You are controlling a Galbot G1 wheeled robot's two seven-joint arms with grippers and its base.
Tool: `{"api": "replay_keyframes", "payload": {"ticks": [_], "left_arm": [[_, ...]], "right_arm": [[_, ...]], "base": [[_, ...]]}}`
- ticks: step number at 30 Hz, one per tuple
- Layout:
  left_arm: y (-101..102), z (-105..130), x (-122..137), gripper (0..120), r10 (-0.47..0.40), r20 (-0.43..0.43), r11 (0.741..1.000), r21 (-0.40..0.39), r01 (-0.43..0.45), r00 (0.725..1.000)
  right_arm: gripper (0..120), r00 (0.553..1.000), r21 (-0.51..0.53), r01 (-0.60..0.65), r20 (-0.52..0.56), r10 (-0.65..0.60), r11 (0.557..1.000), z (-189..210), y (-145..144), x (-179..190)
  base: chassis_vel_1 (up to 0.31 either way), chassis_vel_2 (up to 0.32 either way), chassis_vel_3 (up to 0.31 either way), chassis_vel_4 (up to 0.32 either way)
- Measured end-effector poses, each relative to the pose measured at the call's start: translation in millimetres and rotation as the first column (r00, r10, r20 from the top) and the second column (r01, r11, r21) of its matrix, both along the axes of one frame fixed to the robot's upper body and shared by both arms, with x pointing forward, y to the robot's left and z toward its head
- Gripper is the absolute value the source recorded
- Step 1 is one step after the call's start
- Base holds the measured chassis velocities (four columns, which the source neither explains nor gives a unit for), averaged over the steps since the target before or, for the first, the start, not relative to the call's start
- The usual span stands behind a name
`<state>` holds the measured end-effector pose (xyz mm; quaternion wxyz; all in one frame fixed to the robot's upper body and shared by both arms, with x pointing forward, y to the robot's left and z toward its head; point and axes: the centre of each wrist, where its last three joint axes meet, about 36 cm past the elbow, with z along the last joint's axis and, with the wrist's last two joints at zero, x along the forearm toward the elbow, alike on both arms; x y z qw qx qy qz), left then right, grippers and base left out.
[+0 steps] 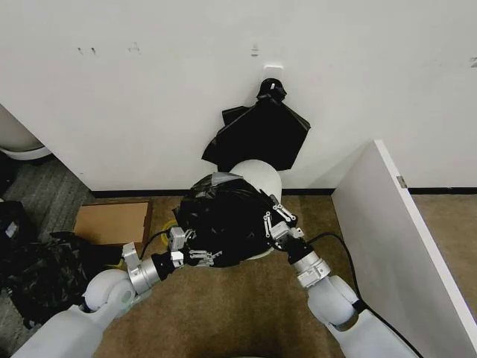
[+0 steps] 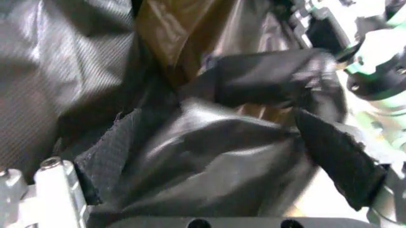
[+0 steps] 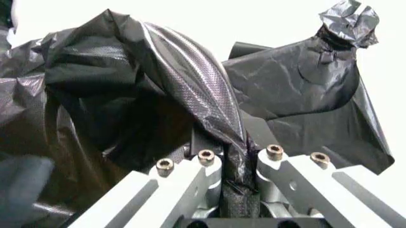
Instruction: Place the garbage bag over the trash bin.
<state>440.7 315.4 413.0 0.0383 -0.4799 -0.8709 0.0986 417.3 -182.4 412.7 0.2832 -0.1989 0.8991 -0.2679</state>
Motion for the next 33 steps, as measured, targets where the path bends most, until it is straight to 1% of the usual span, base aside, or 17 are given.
{"api": "replay_keyframes", "payload": {"ticks": [4,5,6,10,11,12,18,19,20,22,23,25,29,32,33], "left_arm": [[1.2,-3.0,-0.2,77,0.002,-0.011,1.0,0.0,-0.002,1.0],[1.2,-3.0,-0.2,77,0.002,-0.011,1.0,0.0,-0.002,1.0],[1.4,-3.6,-0.3,73,-0.001,-0.013,1.0,-0.001,0.001,1.0],[1.1,-6.0,-1.5,54,-0.022,-0.024,1.0,-0.013,0.022,0.999],[1.0,-6.3,-1.7,51,-0.027,-0.027,1.0,-0.017,0.027,0.999],[1.0,-6.3,-1.7,51,-0.027,-0.027,1.0,-0.017,0.027,0.999],[2.2,-8.3,-1.0,26,-0.05,-0.036,0.999,-0.021,0.049,0.998],[2.4,-8.4,-0.7,23,-0.051,-0.036,0.999,-0.02,0.05,0.998],[2.4,-8.4,-0.7,23,-0.051,-0.036,0.999,-0.02,0.05,0.998],[2.3,-8.6,-0.5,14,-0.054,-0.036,0.998,-0.019,0.053,0.998],[2.3,-8.6,-0.5,11,-0.055,-0.036,0.998,-0.019,0.054,0.998],[2.2,-9.2,0.1,1,-0.058,-0.036,0.998,-0.016,0.057,0.998],[2.2,-9.7,1.2,0,-0.07,-0.027,0.997,-0.021,0.069,0.997],[2.2,-9.0,2.0,0,-0.127,-0.002,0.991,-0.048,0.126,0.992],[1.9,-8.4,1.6,0,-0.157,0.008,0.986,-0.059,0.157,0.988]], "right_arm": [[2,1.0,0.0,0.003,-0.003,-0.003,1.0,0.7,0.0,0.9],[2,1.0,0.0,0.003,-0.003,-0.003,1.0,0.7,0.0,0.9],[2,1.0,0.0,0.004,-0.003,-0.004,1.0,0.5,-0.2,1.1],[2,1.0,0.001,0.008,-0.011,-0.008,1.0,0.7,-0.9,1.3],[2,1.0,0.001,0.009,-0.014,-0.009,1.0,0.9,-1.0,1.3],[2,1.0,0.001,0.009,-0.014,-0.009,1.0,0.9,-1.0,1.3],[2,1.0,0.009,0.01,-0.026,-0.01,1.0,3.1,-2.7,0.9],[2,1.0,0.01,0.01,-0.028,-0.01,1.0,3.7,-3.1,0.7],[2,1.0,0.01,0.01,-0.028,-0.01,1.0,3.7,-3.1,0.7],[2,0.999,0.012,0.01,-0.037,-0.01,1.0,4.8,-3.9,0.0],[2,0.999,0.013,0.01,-0.039,-0.01,1.0,5.0,-3.9,-0.2],[2,0.999,0.02,0.01,-0.05,-0.009,1.0,6.7,-4.2,-1.0],[2,0.998,0.027,0.01,-0.058,-0.008,1.0,8.3,-4.1,-1.9],[2,0.997,0.033,0.013,-0.075,-0.011,0.999,8.8,-3.9,-2.4],[2,0.997,0.037,0.015,-0.08,-0.012,0.999,8.9,-3.7,-2.5]], "base": [[0.0,0.0,0.0,0.0],[0.0,0.0,0.0,0.0],[0.0,0.0,0.0,0.0],[0.0,0.0,0.0,0.0],[0.0,0.0,0.0,0.0],[0.0,0.0,0.0,0.0],[0.0,0.0,0.0,0.0],[0.0,0.0,0.0,0.0],[0.0,0.0,0.0,0.0],[0.0,0.0,0.0,0.0],[0.0,0.0,0.0,0.0],[0.0,0.0,0.0,0.0],[0.0,0.0,0.0,0.0],[0.0,0.0,0.0,0.0],[0.0,0.0,0.0,0.0]]}}
